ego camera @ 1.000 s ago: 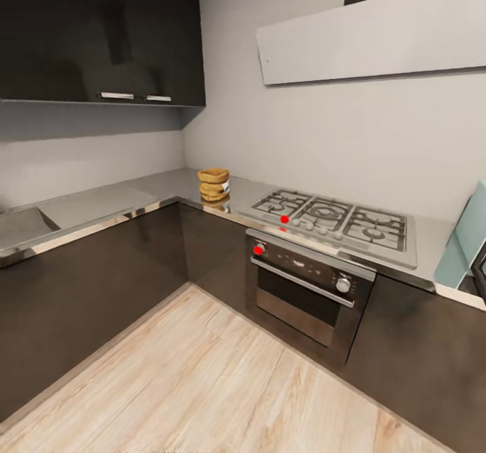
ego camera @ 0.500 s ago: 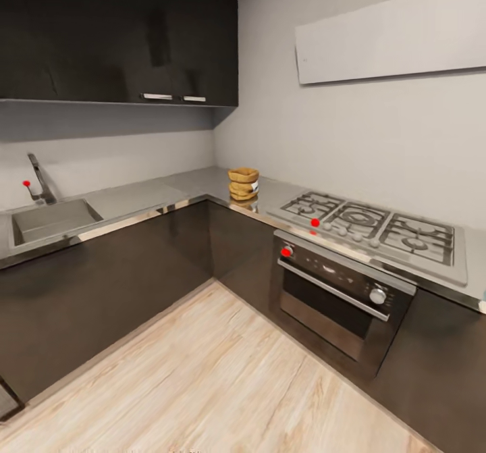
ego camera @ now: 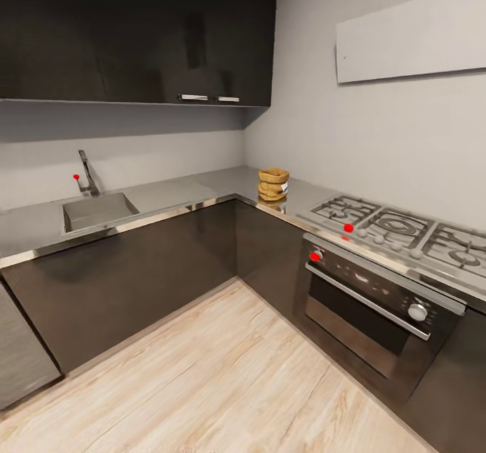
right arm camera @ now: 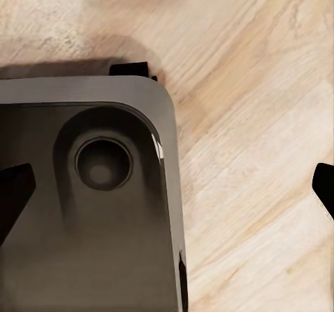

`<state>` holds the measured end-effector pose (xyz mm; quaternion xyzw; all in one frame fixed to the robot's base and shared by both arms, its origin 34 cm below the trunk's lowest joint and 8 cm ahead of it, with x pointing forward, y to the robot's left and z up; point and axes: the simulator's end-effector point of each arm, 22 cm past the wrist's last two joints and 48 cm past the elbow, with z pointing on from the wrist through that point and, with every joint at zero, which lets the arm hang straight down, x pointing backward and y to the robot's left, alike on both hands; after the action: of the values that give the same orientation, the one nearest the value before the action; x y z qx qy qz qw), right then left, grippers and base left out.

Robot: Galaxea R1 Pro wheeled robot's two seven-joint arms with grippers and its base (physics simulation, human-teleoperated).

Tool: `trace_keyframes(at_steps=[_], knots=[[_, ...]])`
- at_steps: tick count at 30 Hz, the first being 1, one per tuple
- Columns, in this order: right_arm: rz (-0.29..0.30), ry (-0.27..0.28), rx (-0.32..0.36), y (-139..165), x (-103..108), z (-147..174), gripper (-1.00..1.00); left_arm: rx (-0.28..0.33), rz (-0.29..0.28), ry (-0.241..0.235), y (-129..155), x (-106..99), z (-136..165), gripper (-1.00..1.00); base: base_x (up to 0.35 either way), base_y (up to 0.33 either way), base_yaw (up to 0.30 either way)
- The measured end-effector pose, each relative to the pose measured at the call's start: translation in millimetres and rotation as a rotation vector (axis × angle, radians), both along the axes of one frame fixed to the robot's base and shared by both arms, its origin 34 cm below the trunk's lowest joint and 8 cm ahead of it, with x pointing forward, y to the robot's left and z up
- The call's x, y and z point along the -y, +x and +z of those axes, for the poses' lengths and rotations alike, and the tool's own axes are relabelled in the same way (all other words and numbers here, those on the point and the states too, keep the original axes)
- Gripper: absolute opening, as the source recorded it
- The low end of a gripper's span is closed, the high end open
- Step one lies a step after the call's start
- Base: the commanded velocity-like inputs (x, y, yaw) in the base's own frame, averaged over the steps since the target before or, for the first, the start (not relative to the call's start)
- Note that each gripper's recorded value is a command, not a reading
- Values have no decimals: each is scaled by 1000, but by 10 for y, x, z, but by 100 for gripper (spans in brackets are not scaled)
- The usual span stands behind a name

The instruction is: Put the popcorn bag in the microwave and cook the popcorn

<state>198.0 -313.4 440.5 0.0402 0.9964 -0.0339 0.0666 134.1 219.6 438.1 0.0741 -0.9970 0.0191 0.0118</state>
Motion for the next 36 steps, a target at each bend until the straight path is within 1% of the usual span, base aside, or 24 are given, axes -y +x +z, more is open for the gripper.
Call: trace_keyframes(at_steps=[4,15,26,36], knots=[[0,0,0,0,-1,0,100,0,0,0,0,1,0,100,0,0,176],[1,10,1,2,-22,-1,100,0,0,0,2,1,0,100,8,1,9],[-1,8,5,7,-10,2,100,-4,-4,-2,-9,-3,1,100,284,94,0],[-1,7,6,11,3,4,100,-2,-5,-3,-6,-1,1,100,312,167,0]])
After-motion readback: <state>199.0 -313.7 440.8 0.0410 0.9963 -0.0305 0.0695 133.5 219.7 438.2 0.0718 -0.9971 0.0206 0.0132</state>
